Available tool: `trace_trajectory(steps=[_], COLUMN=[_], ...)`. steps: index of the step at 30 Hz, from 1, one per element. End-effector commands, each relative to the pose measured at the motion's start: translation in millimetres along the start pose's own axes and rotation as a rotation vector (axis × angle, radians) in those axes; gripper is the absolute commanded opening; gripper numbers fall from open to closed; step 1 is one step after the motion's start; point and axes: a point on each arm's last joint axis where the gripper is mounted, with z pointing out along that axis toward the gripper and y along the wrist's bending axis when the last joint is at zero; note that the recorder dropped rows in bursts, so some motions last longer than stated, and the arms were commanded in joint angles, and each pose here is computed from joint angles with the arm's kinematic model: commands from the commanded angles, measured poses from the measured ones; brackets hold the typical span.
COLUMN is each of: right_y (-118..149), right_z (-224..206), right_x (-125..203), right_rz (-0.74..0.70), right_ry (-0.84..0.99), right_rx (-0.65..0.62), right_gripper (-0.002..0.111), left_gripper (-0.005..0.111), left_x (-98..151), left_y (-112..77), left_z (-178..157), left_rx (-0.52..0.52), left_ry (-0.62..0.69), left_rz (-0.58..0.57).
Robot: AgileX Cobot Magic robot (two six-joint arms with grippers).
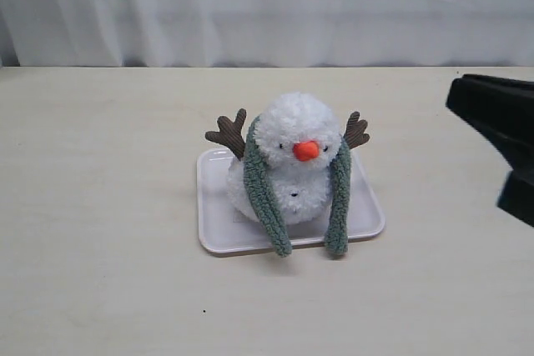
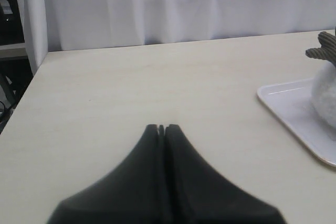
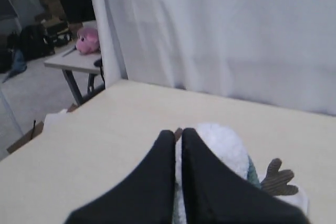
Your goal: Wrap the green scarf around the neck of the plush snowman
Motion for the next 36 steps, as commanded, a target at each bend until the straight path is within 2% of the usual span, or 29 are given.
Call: trace_trajectory(steps=[1, 20, 36], right_y=[3.8, 17.4, 19.1], right_z=[-26.1, -103.6, -115.2], right_x=[-4.6, -12.8, -12.7], right_rz=[-0.051, -0.097, -0.100], right_ry=[-0.108, -0.440, -0.491], right_rx=[-0.002, -0.048, -0.054], right_gripper=[0.004, 0.004, 0.004], left_gripper=[0.000, 0.000, 0.000], left_x=[-0.2, -0.2, -0.2], left_y=[0.0, 0.0, 0.0], left_z=[0.0, 0.0, 0.0], left_rx=[-0.002, -0.002, -0.002], left_ry=[-0.010, -0.010, -0.010], left_rz=[-0.006, -0.006, -0.006])
